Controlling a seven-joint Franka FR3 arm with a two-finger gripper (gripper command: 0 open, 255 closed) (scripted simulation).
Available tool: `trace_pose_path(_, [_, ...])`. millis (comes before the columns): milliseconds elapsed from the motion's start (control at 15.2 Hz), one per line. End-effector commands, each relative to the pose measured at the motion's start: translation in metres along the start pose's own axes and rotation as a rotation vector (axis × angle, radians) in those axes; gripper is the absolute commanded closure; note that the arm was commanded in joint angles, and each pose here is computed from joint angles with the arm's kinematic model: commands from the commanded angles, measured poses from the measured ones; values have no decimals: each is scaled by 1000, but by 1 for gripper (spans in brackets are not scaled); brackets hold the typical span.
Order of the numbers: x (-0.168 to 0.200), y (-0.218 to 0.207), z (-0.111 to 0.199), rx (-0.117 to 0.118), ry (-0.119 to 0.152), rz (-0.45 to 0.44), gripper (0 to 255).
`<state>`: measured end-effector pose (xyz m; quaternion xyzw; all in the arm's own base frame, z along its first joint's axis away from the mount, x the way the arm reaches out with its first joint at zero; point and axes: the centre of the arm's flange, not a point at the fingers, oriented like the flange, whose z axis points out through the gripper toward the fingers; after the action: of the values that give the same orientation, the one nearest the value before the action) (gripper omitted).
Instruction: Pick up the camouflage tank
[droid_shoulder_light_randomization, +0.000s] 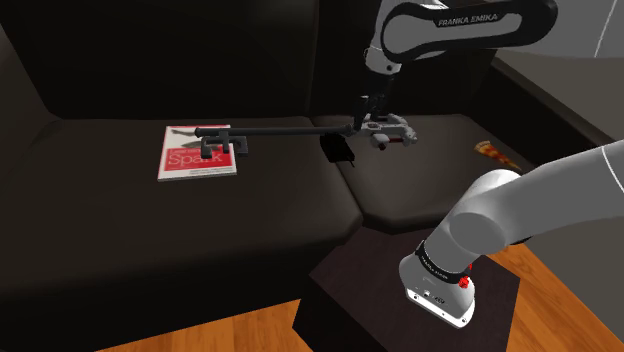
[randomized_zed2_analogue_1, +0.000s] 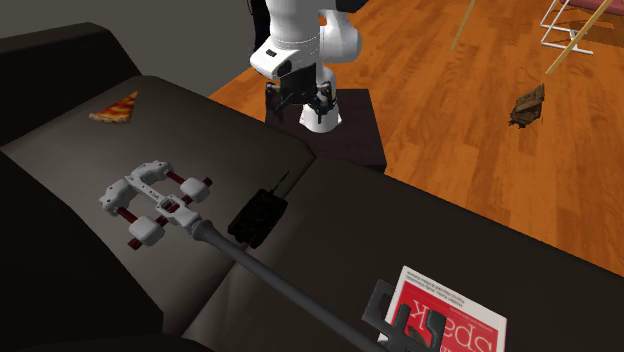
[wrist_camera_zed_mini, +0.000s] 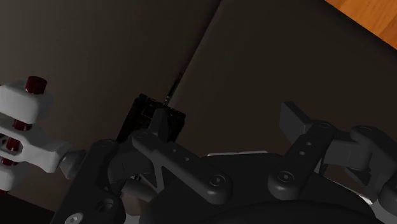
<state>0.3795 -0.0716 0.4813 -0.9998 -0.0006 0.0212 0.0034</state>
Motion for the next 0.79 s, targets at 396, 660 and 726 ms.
trace_pose_path(396, [63, 58, 65, 4, 20, 58, 0])
trace_pose_path(660, [93, 87, 97, 7, 30, 87, 0])
trace_pose_path(726, [100, 94, 105, 8, 32, 94, 0])
